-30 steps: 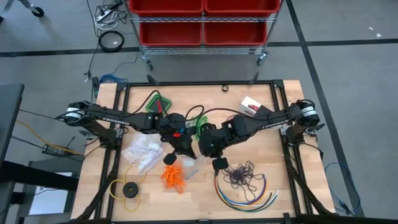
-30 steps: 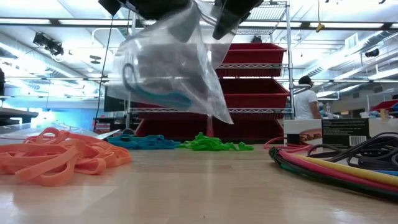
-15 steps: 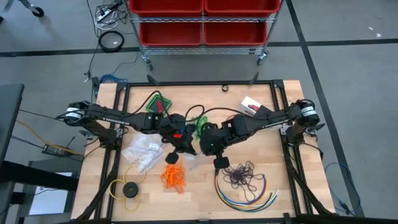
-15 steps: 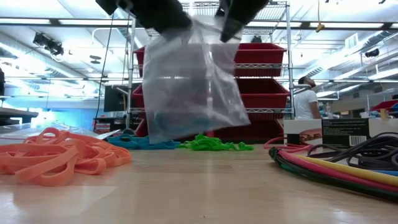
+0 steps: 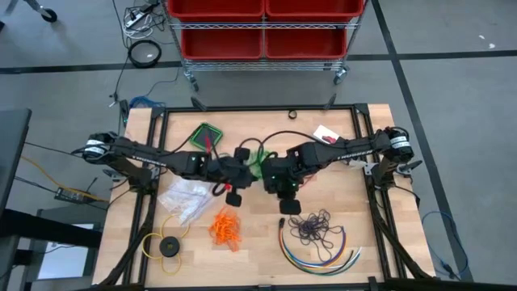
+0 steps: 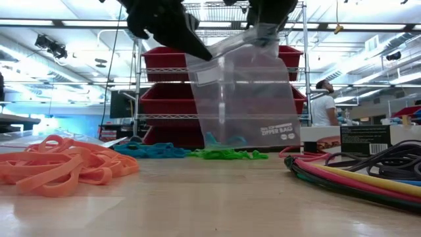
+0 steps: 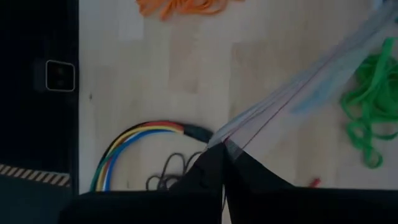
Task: Sort rubber bands
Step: Open the transparent zip bag
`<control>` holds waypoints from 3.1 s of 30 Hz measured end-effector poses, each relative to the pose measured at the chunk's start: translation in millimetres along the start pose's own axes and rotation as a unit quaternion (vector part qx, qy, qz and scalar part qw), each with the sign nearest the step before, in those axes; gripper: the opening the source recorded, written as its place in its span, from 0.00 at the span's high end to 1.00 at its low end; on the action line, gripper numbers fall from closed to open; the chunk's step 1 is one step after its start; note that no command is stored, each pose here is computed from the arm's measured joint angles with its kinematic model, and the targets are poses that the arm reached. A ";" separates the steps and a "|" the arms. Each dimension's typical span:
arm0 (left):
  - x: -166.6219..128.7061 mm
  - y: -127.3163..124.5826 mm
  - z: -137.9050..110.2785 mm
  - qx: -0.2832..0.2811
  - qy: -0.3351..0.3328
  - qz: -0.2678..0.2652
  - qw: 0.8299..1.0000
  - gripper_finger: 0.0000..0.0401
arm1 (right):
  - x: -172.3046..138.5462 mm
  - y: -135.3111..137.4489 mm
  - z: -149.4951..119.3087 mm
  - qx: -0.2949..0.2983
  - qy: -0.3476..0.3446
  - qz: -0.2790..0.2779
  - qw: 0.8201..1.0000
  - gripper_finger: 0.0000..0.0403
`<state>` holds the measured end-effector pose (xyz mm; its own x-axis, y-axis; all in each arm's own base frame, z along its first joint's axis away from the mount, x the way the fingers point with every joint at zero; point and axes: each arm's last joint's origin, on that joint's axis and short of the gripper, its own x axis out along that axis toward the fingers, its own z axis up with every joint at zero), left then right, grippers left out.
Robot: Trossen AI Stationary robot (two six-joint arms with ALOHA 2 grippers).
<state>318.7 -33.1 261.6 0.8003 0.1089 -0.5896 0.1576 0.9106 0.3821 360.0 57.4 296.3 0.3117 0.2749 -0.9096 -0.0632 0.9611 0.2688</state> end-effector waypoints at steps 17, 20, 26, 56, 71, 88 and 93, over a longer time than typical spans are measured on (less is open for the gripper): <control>-15.7 -41.0 31.6 0.116 -0.093 0.048 0.988 0.95 | -1.8 -9.5 -5.7 0.037 0.026 -0.053 0.998 1.00; -16.9 -34.7 25.2 0.082 -0.028 0.149 0.985 0.95 | -2.7 -11.9 -12.2 0.047 0.056 -0.082 0.994 1.00; -16.9 -34.4 15.1 0.066 0.021 0.158 0.985 0.95 | -0.3 -13.1 -13.9 0.056 0.062 -0.086 0.993 1.00; 16.0 -41.3 17.0 -0.028 -0.070 -0.058 0.995 0.83 | -0.4 -13.9 10.1 0.040 -0.064 -0.097 0.992 1.00; 15.7 -43.6 7.8 -0.033 -0.009 -0.013 0.999 0.71 | -2.1 -18.8 14.0 0.087 -0.090 -0.110 0.986 1.00; 15.6 -42.2 2.0 0.006 0.028 0.026 0.999 0.96 | -2.3 -17.5 16.8 0.106 -0.103 -0.088 0.985 1.00; 15.6 -42.8 2.4 0.005 0.024 0.017 1.000 0.89 | -2.2 -17.2 16.8 0.103 -0.102 -0.085 0.986 1.00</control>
<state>325.9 -71.3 237.7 0.7763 0.1594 -0.6098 0.1365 0.9020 0.4095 376.3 39.8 299.0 0.4862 0.0789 -0.8703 0.1943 0.9612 0.1957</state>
